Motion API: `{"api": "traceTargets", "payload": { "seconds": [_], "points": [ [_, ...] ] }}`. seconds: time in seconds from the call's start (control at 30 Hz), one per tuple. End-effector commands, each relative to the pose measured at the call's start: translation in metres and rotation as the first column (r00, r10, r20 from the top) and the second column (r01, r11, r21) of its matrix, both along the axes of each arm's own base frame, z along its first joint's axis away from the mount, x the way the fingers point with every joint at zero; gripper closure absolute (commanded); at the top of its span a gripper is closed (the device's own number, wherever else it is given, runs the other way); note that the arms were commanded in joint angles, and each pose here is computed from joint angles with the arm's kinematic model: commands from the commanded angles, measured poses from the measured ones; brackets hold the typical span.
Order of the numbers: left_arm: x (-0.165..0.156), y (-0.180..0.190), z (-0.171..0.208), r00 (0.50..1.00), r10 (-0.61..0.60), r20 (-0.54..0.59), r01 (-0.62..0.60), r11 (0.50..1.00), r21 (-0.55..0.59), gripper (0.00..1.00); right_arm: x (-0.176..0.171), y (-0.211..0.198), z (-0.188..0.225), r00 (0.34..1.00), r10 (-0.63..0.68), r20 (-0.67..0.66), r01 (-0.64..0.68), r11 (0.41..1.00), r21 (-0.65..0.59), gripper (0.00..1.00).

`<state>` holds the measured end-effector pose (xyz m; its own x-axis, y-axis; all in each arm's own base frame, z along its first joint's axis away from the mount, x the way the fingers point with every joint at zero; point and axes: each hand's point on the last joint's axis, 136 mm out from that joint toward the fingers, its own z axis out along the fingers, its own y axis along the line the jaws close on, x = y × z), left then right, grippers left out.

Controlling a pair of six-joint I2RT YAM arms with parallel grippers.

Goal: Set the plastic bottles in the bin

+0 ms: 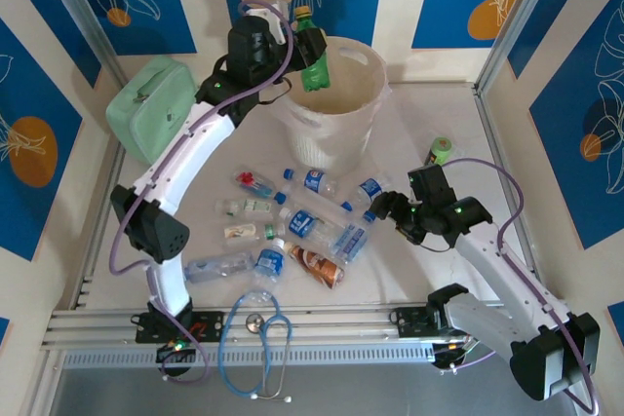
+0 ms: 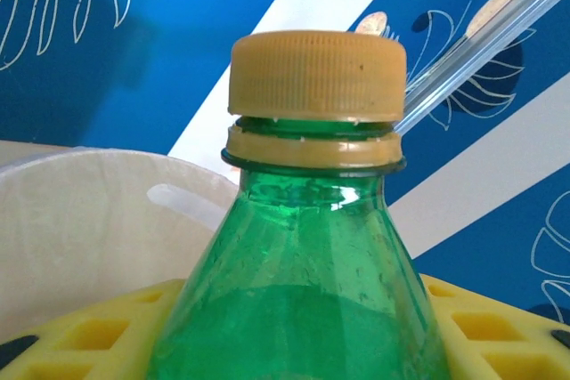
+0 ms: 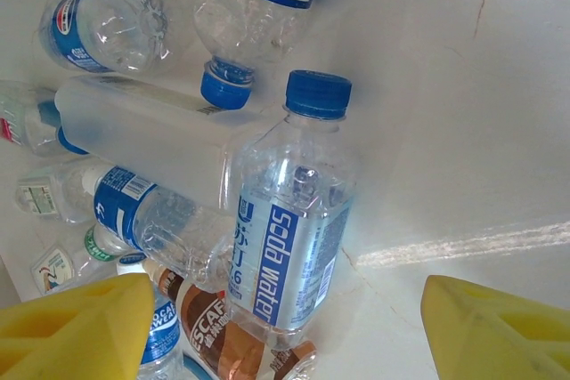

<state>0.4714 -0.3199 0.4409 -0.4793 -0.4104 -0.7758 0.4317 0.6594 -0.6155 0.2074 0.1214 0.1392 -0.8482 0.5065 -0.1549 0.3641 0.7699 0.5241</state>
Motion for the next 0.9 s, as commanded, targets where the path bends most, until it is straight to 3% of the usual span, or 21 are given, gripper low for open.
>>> {"api": "traceTargets", "payload": {
  "seconds": [0.0,0.3,0.43,0.63,0.87],
  "points": [
    [0.007,-0.005,0.014,0.999,0.014,0.039,-0.012,0.999,-0.037,0.44,-0.003,-0.003,0.0,1.0,-0.009,0.001,0.009,1.0,-0.012,0.21],
    [0.02,-0.02,-0.007,1.0,-0.026,0.017,0.027,1.0,-0.011,0.27,0.002,-0.01,0.004,1.0,-0.03,0.007,0.03,0.998,-0.046,0.2],
    [0.018,-0.02,0.001,0.999,-0.032,0.042,0.032,0.999,-0.013,0.21,0.008,-0.012,0.008,0.999,-0.038,0.007,0.039,0.997,-0.063,0.2],
    [0.004,-0.011,0.025,0.997,-0.034,0.076,0.035,0.999,-0.015,0.22,0.018,-0.019,0.016,0.998,-0.066,0.018,0.068,0.995,-0.079,0.19],
    [-0.046,0.025,0.039,0.996,-0.011,0.093,0.006,0.999,0.048,0.26,0.041,-0.023,0.012,0.994,-0.11,-0.001,0.11,0.99,-0.086,0.19]
  ]
}}
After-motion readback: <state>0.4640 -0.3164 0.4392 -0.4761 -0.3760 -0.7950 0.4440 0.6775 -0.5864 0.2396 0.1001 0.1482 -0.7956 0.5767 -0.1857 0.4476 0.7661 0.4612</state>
